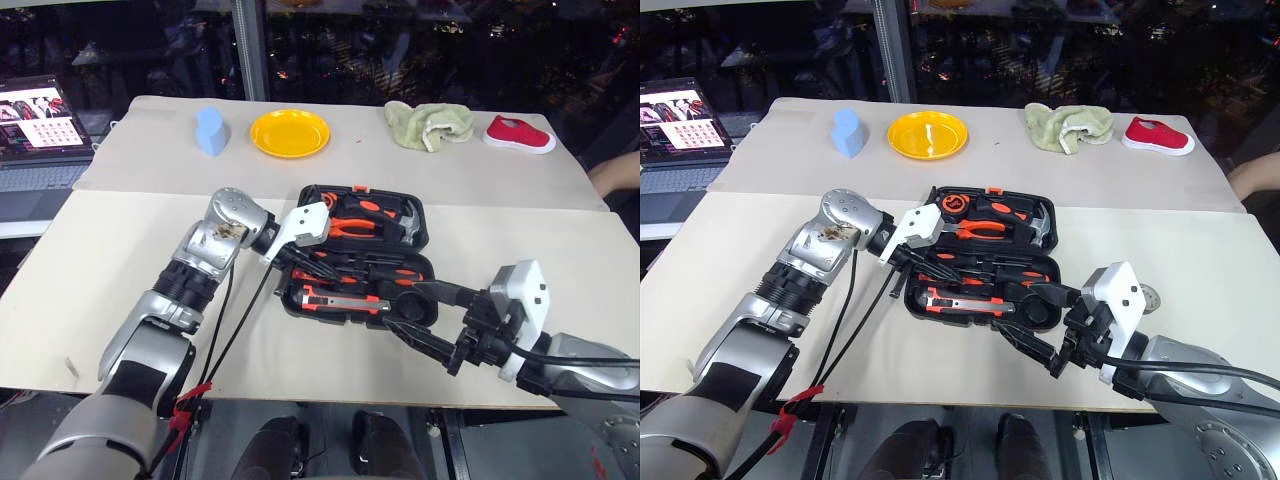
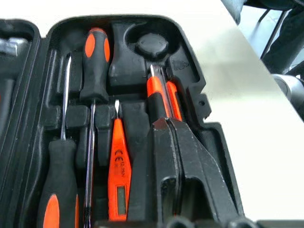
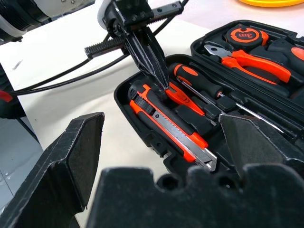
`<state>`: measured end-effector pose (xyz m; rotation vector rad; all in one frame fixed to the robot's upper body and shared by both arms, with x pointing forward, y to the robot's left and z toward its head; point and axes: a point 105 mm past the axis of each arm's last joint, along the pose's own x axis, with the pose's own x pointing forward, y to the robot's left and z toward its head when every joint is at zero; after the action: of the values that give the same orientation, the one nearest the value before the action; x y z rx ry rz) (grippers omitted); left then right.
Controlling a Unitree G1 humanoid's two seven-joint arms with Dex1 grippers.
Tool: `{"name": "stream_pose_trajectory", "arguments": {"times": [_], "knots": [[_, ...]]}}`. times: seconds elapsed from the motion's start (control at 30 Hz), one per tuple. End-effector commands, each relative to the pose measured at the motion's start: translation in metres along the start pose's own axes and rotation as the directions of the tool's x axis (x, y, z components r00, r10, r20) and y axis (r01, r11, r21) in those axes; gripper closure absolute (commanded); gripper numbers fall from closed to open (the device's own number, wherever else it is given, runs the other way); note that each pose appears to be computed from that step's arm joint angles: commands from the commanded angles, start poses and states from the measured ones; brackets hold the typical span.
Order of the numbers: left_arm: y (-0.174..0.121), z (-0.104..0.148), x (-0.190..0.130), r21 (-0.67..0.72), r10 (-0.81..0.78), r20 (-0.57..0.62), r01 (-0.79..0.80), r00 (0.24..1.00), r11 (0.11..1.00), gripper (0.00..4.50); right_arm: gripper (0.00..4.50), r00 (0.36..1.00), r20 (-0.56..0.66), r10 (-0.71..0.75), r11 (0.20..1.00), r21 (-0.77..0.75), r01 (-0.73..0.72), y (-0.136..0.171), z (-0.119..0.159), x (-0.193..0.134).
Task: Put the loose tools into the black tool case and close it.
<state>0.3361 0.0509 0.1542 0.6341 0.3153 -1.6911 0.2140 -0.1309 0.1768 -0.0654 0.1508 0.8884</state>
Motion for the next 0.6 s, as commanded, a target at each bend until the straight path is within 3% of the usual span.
{"name": "stream_pose_trajectory", "arguments": {"times": [0.03,0.6], "knots": [[-0.002,-0.001,0.003,0.026,-0.016,-0.013,0.016,1.000,1.000,4.48,0.00,1.000,0.028,-0.003,0.999,-0.033,0.004,0.001,0.009,-0.003],[-0.001,-0.025,0.016,0.067,-0.010,-0.113,0.018,0.994,0.998,4.48,0.00,1.000,0.023,0.004,1.000,-0.026,-0.004,0.004,0.008,-0.003]]}}
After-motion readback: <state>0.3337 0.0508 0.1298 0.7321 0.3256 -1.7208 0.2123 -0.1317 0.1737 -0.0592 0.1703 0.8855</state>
